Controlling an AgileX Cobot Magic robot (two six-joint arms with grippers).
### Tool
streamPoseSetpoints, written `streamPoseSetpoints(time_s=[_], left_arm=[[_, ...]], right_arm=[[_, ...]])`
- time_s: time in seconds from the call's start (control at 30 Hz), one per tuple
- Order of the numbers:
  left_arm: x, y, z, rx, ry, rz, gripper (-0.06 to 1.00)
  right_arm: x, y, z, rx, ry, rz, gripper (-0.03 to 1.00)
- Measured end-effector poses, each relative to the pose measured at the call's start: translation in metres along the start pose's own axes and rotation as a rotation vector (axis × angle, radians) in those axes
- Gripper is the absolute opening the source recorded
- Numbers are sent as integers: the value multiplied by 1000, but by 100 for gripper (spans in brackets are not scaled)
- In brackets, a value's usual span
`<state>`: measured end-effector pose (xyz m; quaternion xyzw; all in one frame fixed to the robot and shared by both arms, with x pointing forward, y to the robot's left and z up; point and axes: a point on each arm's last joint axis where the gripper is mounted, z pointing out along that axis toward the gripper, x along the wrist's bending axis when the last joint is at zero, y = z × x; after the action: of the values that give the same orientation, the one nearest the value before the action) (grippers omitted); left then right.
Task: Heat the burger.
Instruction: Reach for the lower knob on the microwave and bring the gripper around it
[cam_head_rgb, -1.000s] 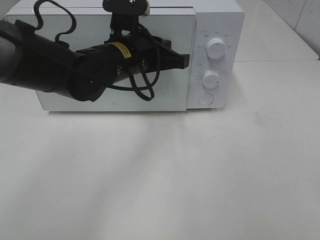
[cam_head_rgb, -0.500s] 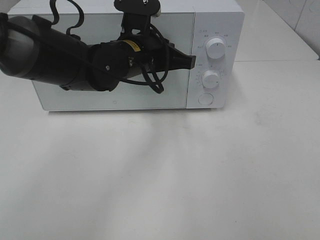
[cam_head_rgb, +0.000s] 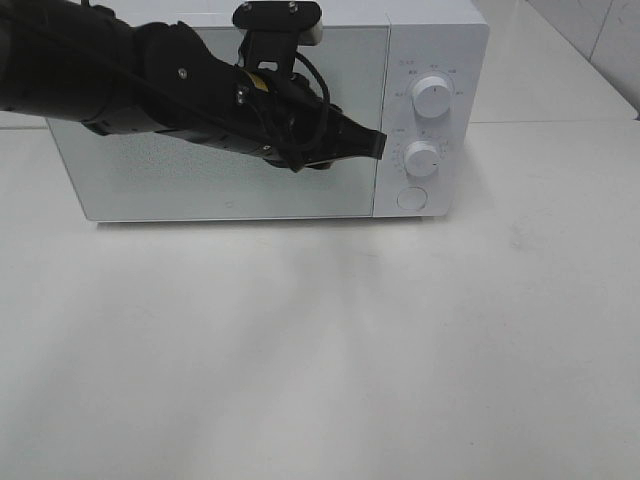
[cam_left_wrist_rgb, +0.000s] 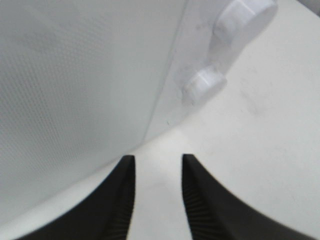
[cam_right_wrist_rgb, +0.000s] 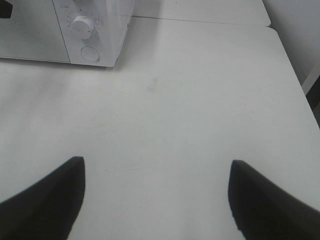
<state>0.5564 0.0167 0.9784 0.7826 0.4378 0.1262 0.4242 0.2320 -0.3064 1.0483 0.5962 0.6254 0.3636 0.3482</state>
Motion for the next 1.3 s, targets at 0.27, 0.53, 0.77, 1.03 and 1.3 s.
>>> streamPoseSetpoints(time_s=[0.27, 0.53, 0.77, 1.03, 1.3], left_arm=[[-12, -13, -27, 284, -98, 11, 96], [-18, -15, -59, 451, -142, 75, 99], [-15, -15, -97, 597, -94, 126, 99], [21, -17, -131, 628, 24, 19, 99], [65, -37, -178, 594, 118, -134, 99]], right_arm=[[0, 0, 0, 0, -1, 0, 76], [0, 0, 0, 0, -1, 0, 76], [0, 0, 0, 0, -1, 0, 76], [0, 0, 0, 0, -1, 0, 76], [0, 0, 0, 0, -1, 0, 76]])
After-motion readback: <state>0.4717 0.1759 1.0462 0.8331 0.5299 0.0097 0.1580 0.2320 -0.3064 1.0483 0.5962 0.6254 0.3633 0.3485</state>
